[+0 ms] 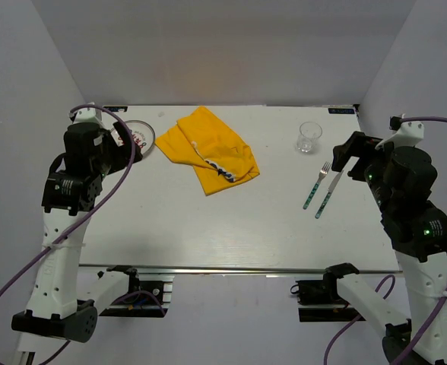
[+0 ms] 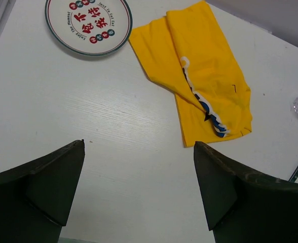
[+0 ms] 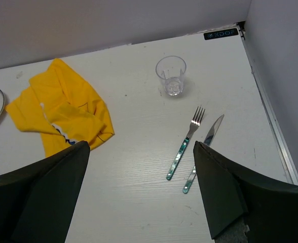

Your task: Set the dinner table for one person

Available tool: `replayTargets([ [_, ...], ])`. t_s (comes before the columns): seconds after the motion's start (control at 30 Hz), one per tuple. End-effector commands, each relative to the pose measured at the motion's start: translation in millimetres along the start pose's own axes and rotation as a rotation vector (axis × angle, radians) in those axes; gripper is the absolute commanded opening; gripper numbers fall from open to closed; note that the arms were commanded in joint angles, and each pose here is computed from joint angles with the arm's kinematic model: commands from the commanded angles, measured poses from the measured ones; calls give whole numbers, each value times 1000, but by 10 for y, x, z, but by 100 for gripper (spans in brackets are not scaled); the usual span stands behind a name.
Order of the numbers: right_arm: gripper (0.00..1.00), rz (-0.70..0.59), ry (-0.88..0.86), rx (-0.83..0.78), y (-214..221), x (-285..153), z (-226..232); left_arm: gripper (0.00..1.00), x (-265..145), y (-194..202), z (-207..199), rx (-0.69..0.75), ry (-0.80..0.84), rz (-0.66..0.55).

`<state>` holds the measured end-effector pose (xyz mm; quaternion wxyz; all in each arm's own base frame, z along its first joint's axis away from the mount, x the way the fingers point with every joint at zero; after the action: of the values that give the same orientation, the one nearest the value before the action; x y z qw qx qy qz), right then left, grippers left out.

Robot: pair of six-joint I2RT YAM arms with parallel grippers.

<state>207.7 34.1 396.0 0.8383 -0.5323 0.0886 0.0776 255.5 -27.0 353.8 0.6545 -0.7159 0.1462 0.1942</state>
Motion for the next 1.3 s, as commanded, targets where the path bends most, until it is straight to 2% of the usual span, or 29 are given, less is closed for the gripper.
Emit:
replayTargets([
  [0.0,89,-46,-9,-4,-89,19,32,98,-19,-40,-6,3,-9,-16],
  [0.3,89,-48,-23,-25,-94,13,54,98,-7,-59,-2,6,-23,-17],
  [0.4,89,-1,-111,-27,10,111,190,98,39,-30,-27,5,-12,-5],
  [0.43,89,27,-198,-14,63,168,336,98,87,-9,-50,1,-2,0],
  [0.5,89,114,-252,12,315,343,412,98,184,51,-131,-7,41,23],
  [0.53,89,215,-312,46,515,474,534,98,272,99,-179,-19,63,32],
  [0.63,89,382,-384,119,1017,860,649,98,517,222,-323,-56,124,73],
  [0.7,89,433,-385,145,1342,1208,634,98,750,285,-420,-98,150,99],
  [0.77,89,467,-391,158,1477,1447,674,98,993,476,-463,-128,149,151],
  [0.8,89,550,-378,165,1724,1647,661,98,1201,558,-564,-156,185,182],
  [0.87,89,626,-361,172,2051,1961,635,98,1475,622,-635,-166,201,193],
  [0.9,89,645,-362,176,2133,2059,648,98,1708,794,-661,-167,189,263],
  [0.97,87,710,-304,189,2431,2281,531,98,1915,799,-733,-186,198,291],
  [1.03,85,724,-346,196,2508,2386,595,98,2217,1042,-732,-183,160,378],
  [1.07,85,756,-330,192,2660,2441,537,98,2277,1005,-757,-184,162,389],
  [1.13,84,733,-364,178,2665,2582,629,98,2468,1173,-759,-181,142,442],
  [1.27,79,775,-345,154,2889,2790,597,97,2726,1249,-824,-197,152,457],
])
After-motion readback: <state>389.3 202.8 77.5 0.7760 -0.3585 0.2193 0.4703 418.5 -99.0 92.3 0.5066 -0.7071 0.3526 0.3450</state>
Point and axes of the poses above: each gripper's point midway between its finger pads, its own x axis out along the fingers, its own z axis along the line the jaws close on, y = z × x, the point moved 3 cm from there along -x, back along the fingers, and after that the axes turned 14 degrees about x, right-handed, at the moved point
